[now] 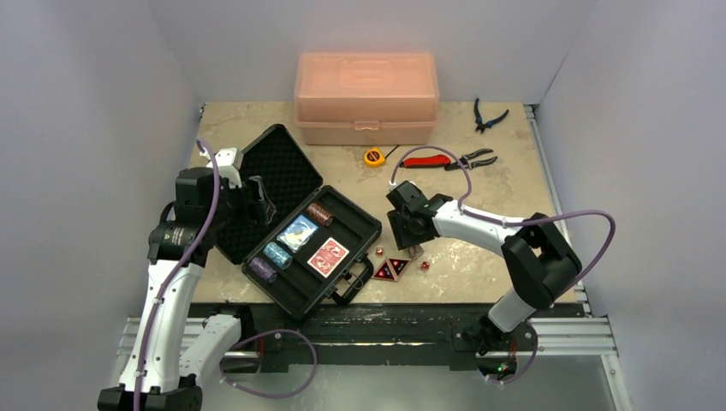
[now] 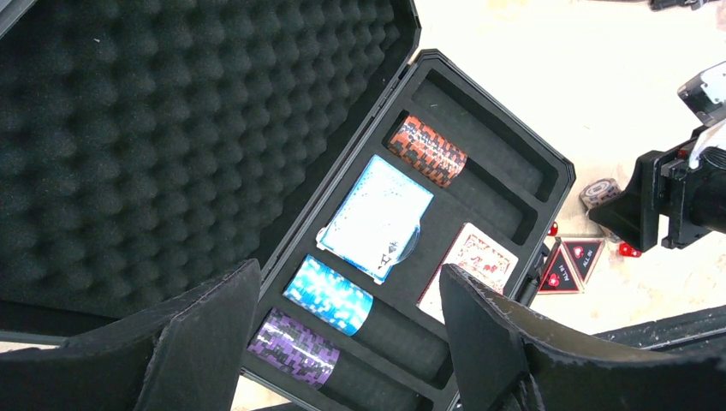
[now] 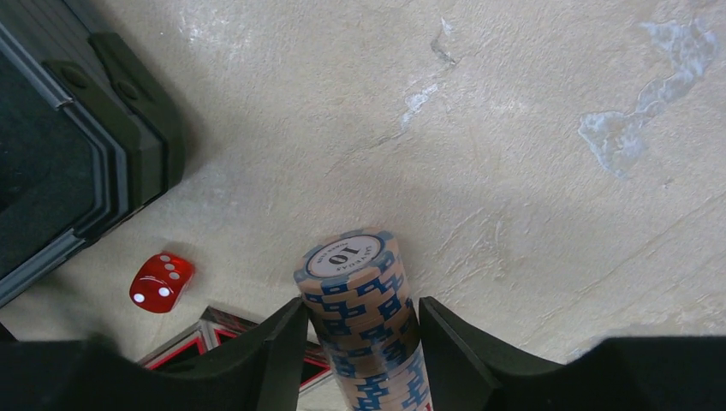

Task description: Pack up texas hold em set

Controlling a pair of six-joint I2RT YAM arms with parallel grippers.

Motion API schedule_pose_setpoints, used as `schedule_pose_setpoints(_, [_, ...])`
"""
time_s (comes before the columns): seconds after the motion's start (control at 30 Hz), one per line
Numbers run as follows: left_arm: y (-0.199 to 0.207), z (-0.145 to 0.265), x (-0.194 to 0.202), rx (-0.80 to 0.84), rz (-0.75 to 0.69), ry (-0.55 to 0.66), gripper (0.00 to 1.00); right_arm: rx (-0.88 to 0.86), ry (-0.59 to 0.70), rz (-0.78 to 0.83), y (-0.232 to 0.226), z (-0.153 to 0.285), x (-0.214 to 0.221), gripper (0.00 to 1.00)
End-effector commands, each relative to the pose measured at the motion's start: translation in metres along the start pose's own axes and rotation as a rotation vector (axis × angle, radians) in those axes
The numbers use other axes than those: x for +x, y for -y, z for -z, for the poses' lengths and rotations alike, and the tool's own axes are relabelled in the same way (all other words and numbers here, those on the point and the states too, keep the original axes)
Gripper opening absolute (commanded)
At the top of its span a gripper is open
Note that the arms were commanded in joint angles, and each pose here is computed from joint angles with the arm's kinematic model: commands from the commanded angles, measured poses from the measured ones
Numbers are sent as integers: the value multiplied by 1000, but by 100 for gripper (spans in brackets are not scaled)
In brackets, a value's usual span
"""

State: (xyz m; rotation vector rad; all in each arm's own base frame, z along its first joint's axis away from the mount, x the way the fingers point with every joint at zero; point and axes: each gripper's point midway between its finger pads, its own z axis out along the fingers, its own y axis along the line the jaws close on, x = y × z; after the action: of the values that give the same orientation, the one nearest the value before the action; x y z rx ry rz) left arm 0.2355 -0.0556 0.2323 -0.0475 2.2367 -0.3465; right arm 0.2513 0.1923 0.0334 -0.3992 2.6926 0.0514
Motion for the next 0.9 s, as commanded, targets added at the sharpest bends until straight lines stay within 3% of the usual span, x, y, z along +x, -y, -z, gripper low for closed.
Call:
schedule_pose_setpoints(0.0, [6,0,-6,29,-2,22,76,-18,-44,-2,-5,-4,9,51])
schedule_pose_setpoints(0.17, [6,0,-6,29,-3,23,76,-33,-32,6,-8,2,3,30])
schedule_pose_setpoints(0.37, [6,1,-6,32,-1,23,76,-77,70,13,-16,30,-33,0])
schedule_pose_setpoints(0.87, [6,0,-6,32,-1,24,76,-165,315,-32,-35,98,-118,0])
